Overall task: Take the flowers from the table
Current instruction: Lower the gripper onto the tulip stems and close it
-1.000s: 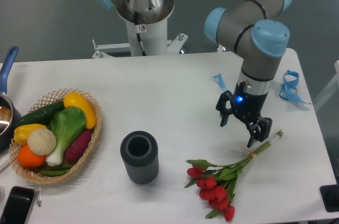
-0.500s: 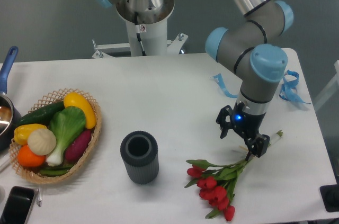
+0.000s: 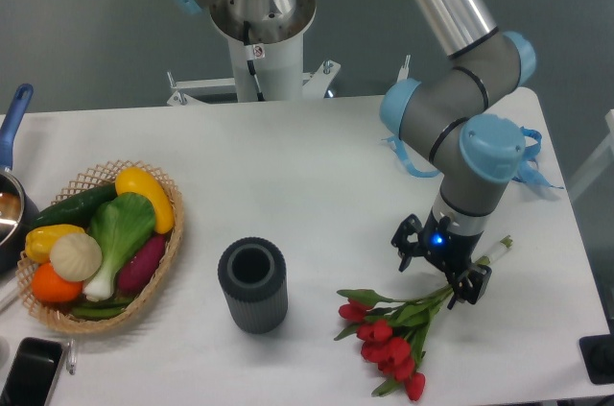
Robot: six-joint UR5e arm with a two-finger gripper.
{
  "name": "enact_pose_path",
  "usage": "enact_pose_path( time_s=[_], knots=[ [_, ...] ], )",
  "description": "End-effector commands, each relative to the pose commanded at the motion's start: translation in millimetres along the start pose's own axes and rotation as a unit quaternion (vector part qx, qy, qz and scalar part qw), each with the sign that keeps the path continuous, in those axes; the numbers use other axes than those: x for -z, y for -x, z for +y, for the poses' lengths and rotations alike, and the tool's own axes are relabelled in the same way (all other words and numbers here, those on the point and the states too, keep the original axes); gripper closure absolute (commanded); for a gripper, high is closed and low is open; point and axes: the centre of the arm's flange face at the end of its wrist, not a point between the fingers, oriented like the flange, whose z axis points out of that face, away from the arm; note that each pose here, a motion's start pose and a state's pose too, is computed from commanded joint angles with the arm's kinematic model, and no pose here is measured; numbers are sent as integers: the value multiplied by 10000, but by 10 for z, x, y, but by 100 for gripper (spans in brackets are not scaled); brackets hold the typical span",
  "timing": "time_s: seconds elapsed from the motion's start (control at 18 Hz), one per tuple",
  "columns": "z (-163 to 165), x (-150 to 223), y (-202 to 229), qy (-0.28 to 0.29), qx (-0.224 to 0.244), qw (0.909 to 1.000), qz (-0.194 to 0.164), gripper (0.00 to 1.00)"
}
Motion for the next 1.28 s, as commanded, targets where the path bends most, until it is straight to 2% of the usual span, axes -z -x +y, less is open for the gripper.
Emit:
enact_pose_path(
  time_s=[0.56,0.89,1.28],
  knots=[
    [35,-139,87,59,-79,10000,-19,0],
    [24,-241,71,395,-333,9987,-20,0],
    [30,-298,49,435,-352,9984,0,0]
  ],
)
